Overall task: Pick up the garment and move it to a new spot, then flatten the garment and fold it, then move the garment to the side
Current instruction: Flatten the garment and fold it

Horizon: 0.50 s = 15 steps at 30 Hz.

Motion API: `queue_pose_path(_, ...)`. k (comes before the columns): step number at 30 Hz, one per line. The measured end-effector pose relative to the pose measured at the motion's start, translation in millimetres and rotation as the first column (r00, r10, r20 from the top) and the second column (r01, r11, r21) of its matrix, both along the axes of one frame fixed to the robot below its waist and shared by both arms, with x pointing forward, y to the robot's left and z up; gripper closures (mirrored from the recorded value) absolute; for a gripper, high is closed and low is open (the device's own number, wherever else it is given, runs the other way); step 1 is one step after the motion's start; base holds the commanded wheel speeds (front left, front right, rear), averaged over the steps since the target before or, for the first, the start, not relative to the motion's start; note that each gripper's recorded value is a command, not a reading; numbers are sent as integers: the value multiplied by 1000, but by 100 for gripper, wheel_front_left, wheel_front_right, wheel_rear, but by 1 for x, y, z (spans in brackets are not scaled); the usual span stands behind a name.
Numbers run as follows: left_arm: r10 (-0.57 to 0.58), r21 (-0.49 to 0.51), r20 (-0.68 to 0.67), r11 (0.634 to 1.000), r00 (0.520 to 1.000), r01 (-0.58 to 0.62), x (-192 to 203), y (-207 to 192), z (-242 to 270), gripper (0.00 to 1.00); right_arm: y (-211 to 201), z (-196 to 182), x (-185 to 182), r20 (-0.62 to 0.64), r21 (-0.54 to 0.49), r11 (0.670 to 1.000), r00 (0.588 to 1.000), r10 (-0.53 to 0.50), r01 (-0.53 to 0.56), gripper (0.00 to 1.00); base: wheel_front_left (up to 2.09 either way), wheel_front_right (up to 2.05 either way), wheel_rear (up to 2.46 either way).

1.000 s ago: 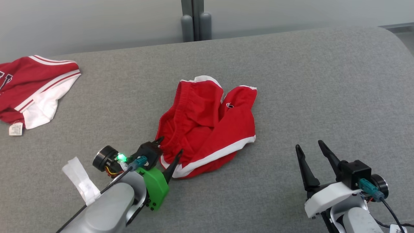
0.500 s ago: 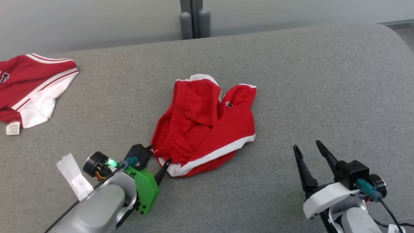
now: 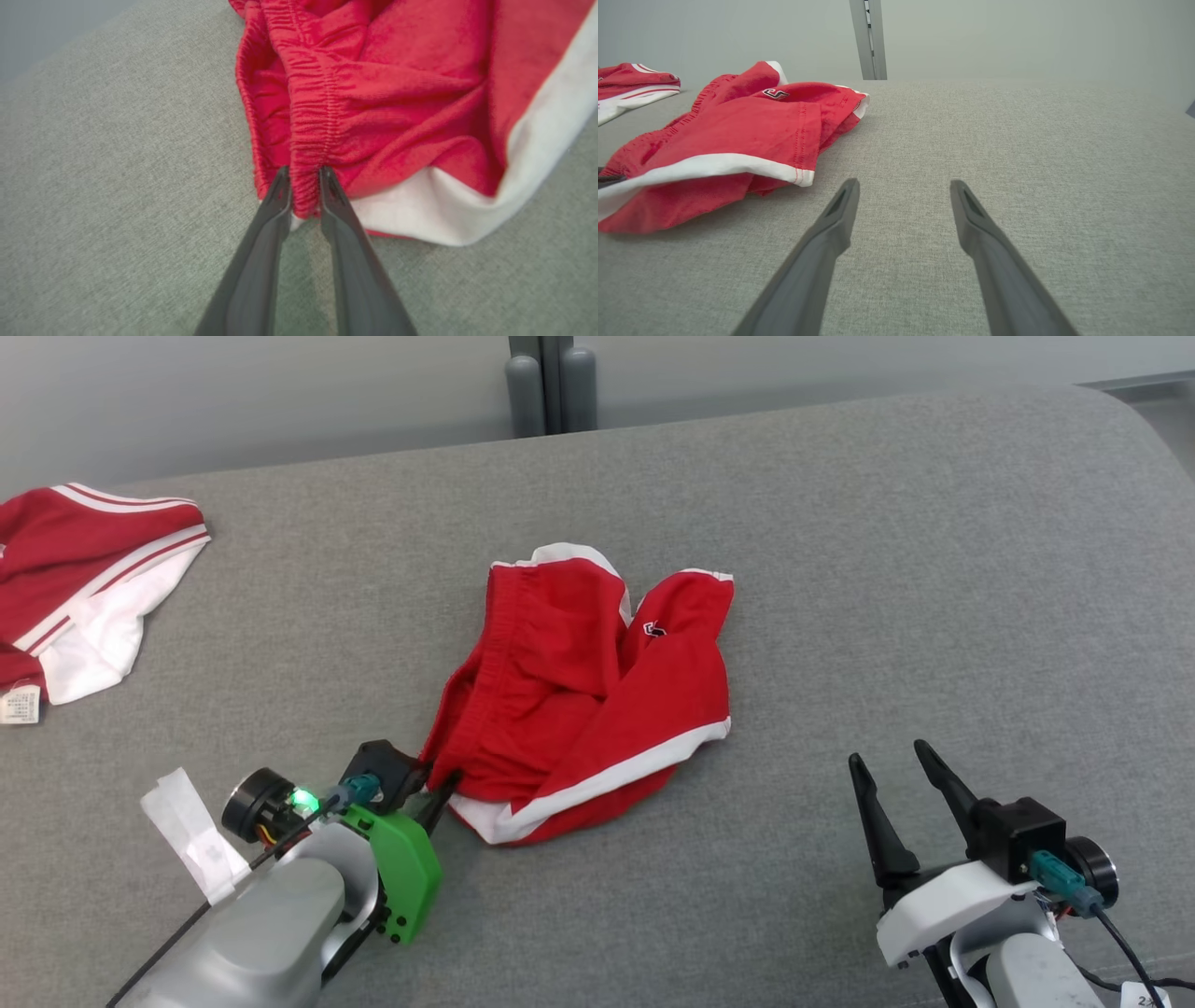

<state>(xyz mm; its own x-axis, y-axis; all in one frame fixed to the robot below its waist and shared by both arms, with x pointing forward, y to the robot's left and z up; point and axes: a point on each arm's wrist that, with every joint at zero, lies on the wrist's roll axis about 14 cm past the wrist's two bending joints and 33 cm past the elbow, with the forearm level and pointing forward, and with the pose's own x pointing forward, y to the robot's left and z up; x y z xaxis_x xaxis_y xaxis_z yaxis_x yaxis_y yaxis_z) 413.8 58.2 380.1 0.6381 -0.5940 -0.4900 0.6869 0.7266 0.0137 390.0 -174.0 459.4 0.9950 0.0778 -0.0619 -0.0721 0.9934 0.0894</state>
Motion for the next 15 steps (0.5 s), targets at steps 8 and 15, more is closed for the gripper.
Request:
queue_pose_path(8,101,-100,22,990,995,-98,15,10,15,100,29,-4,13,-13,-36,994,995,98,-99,0,0,0,0)
queue_pose_path(15,211,-250,69,950,975,-188,26,11,46,100,59,-12,35,-47,2,983,982,182,-182,0,0,0,0)
